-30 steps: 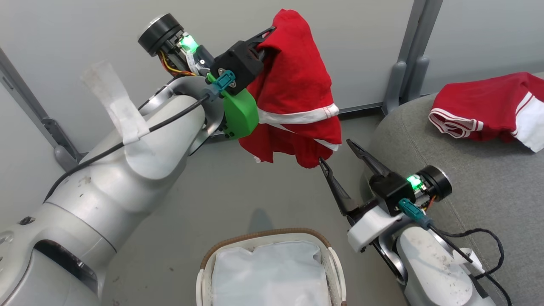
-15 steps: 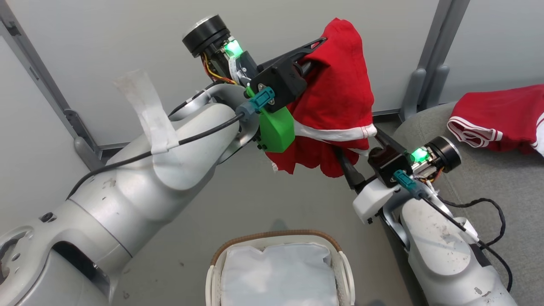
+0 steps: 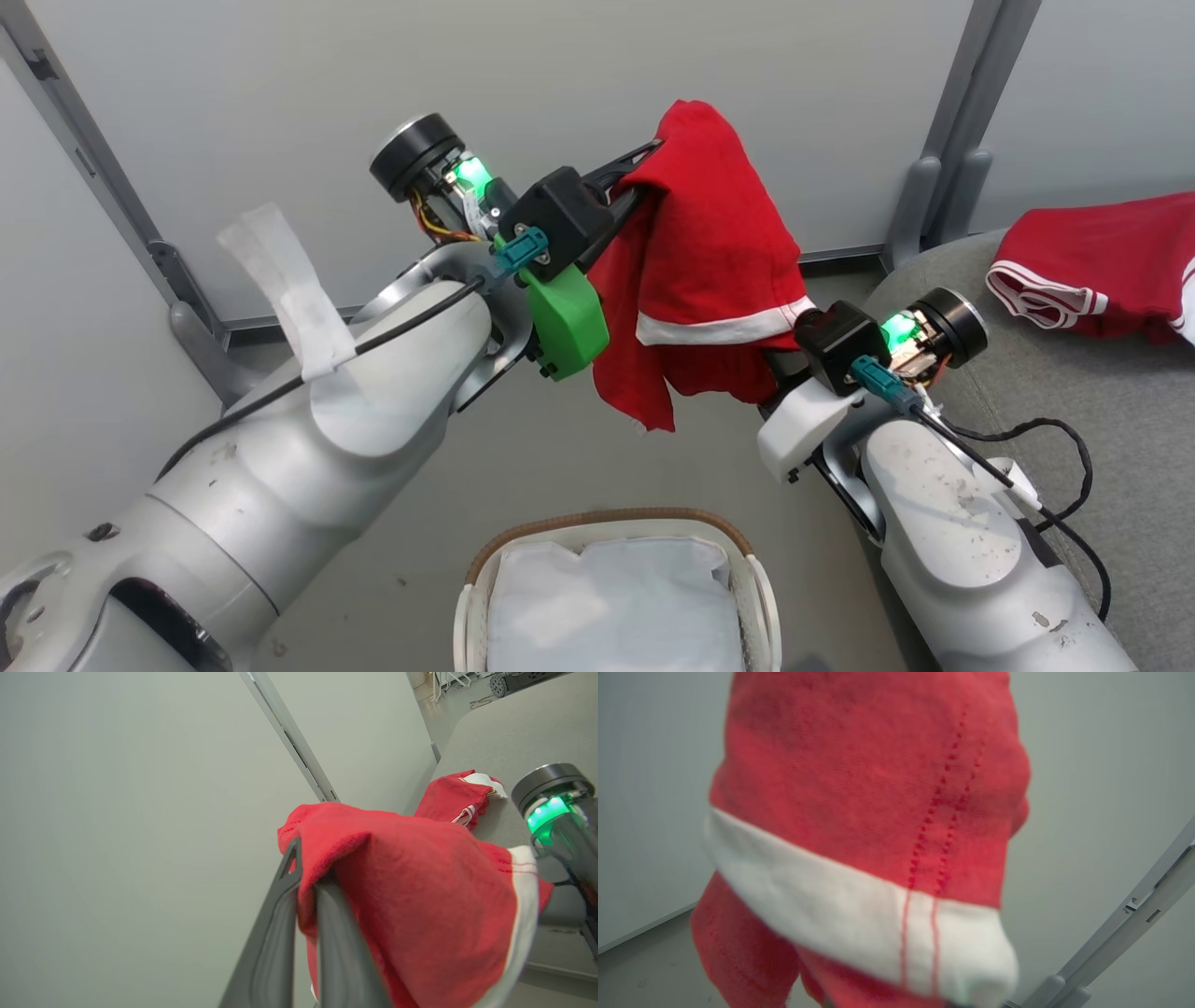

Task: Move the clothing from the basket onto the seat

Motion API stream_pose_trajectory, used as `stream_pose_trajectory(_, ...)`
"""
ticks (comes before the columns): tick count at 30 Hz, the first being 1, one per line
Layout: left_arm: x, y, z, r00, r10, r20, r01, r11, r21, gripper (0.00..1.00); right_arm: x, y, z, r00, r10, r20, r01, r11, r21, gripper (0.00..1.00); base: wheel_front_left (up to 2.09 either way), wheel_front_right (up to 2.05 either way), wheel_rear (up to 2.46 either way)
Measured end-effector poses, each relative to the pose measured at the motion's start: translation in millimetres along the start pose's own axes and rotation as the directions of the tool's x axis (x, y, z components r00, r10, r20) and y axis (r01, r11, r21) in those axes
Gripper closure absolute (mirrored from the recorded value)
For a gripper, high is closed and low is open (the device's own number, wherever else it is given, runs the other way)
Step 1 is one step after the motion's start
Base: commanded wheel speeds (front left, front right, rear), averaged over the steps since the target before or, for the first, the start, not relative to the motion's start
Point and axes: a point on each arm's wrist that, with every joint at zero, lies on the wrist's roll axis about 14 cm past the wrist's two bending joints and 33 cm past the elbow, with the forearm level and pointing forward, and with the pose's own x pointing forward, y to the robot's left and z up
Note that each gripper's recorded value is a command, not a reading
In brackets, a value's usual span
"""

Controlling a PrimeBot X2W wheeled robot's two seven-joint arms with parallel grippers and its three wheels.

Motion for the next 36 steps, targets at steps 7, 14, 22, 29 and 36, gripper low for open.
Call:
stream_pose_trajectory(7, -10.0, -10.2, -24.7, 0.998, 0.058, -0.023, -0.061, 0.991, -0.121, 0.08, -0.3, -3.2, 2.3, 1.000, -0.012, 0.011, 0.012, 1.000, 0.022, 1.00, 0.00, 0.00, 0.00)
stream_pose_trajectory(14, -23.4, -28.3, -50.0, 0.990, 0.131, -0.054, -0.141, 0.953, -0.270, 0.00, 1.4, -14.9, 5.0, 0.999, -0.046, 0.024, 0.045, 0.998, 0.032, 1.00, 0.00, 0.00, 0.00)
stream_pose_trajectory(22, -50.2, -55.1, -92.3, 0.971, 0.180, -0.155, -0.228, 0.891, -0.393, 0.00, 0.4, -30.3, 2.2, 0.995, -0.094, 0.023, 0.093, 0.995, 0.045, 1.00, 0.00, 0.00, 0.00)
stream_pose_trajectory(29, -70.5, -73.4, -117.6, 0.951, 0.213, -0.226, -0.299, 0.823, -0.482, 0.00, -7.1, -48.3, -7.5, 0.988, -0.155, 0.000, 0.155, 0.987, 0.051, 1.00, 0.00, 0.00, 0.00)
stream_pose_trajectory(36, -84.4, -82.9, -130.9, 0.930, 0.251, -0.268, -0.360, 0.761, -0.540, 0.00, -14.9, -67.4, -10.7, 0.976, -0.216, -0.007, 0.216, 0.975, 0.048, 1.00, 0.00, 0.00, 0.00)
